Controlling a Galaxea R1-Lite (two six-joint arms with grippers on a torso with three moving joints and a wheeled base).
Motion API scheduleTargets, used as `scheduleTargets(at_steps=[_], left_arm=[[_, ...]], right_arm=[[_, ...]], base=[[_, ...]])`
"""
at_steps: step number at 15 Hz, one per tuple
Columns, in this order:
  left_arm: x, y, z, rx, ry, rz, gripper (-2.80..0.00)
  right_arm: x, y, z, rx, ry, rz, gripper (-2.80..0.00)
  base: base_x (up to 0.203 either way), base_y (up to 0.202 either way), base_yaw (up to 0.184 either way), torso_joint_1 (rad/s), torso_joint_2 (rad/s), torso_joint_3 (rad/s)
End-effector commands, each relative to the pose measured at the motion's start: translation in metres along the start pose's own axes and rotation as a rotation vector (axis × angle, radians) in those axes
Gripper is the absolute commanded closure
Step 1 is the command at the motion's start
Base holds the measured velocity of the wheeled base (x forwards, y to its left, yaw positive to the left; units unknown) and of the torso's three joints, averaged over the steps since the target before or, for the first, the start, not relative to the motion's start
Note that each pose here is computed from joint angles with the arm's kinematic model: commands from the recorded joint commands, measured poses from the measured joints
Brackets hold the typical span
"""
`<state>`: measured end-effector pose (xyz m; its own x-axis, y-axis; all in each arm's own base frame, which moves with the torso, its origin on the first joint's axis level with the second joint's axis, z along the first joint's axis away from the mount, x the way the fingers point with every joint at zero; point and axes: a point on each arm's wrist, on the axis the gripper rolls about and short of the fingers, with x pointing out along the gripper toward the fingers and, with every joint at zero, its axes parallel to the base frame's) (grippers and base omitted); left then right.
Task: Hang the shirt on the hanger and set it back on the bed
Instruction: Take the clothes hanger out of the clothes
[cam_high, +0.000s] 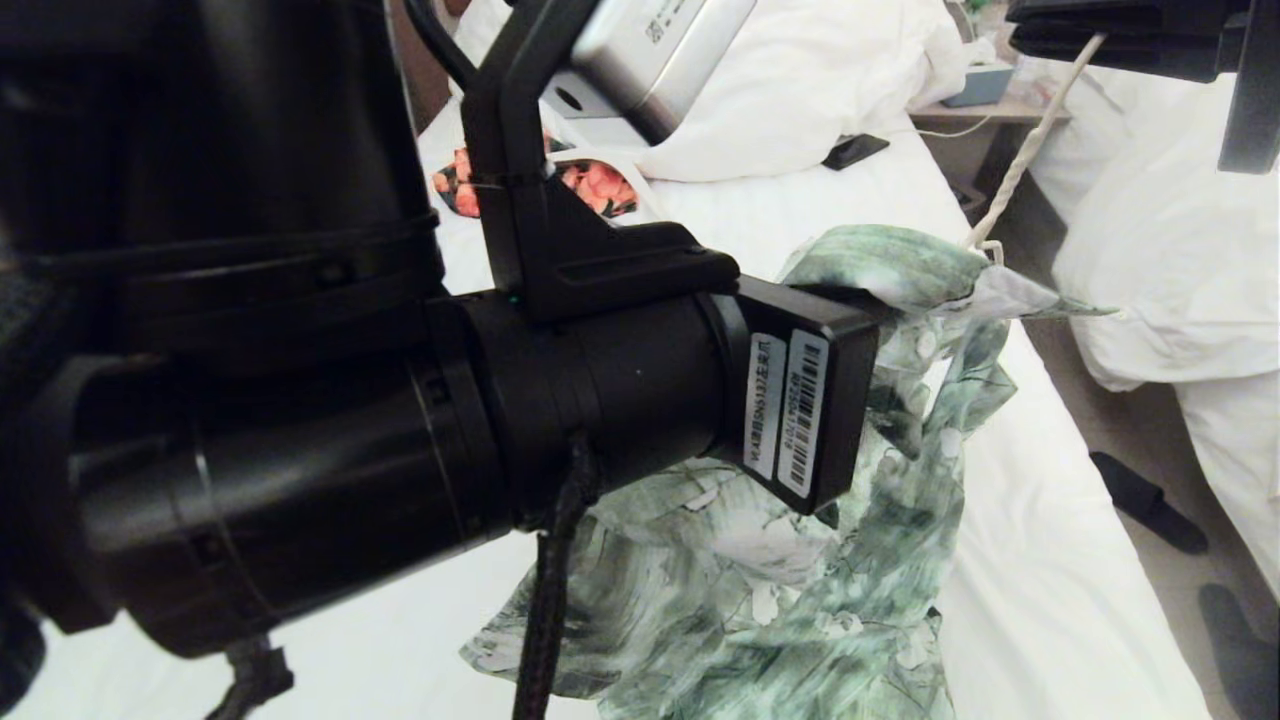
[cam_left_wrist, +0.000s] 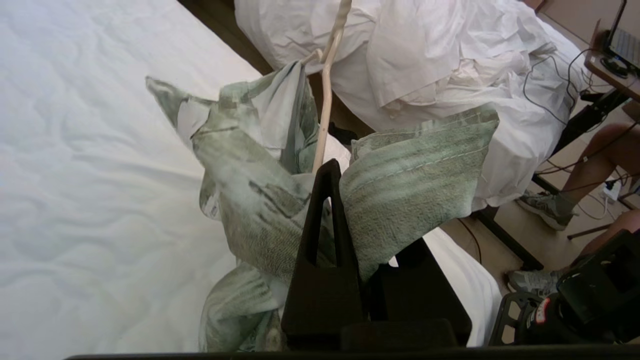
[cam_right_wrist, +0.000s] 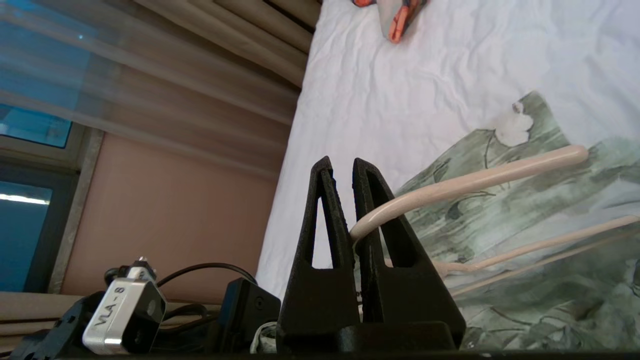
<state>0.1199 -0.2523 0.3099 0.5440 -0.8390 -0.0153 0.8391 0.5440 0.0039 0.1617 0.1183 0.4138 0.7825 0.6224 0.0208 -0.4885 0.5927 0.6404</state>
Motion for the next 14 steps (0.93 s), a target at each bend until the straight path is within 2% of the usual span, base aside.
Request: scheduleTargets(at_steps=[1,11,12,14], left_arm=[[-0.001,0.001,0.001,-0.001,-0.005,0.000,-2.80],[0.012,-0.003,-0.004,0.004,0.017,-0.012,-2.80],[0.012,-0.003,-0.007,0.005,0.033,-0.015,-2.80],[0.010,-0.004,-0.019,0.015,0.126,-0.036,-2.80]], right_arm=[[0.001,0.001,0.001,0.002,-0.002,0.001,0.00],[0.000,0.001,0.001,-0.017,-0.003,-0.005,0.00],[0.000,0.001,0.001,-0.017,-0.004,-0.005,0.00],[-0.001,0.002,0.003,-0.020,-0.013,0.000,0.00]], base=[[0.000,0.000,0.000,0.000,0.00,0.000],[0.000,0.000,0.000,0.000,0.00,0.000],[0.000,0.000,0.000,0.000,0.00,0.000],[0.000,0.000,0.000,0.000,0.00,0.000]])
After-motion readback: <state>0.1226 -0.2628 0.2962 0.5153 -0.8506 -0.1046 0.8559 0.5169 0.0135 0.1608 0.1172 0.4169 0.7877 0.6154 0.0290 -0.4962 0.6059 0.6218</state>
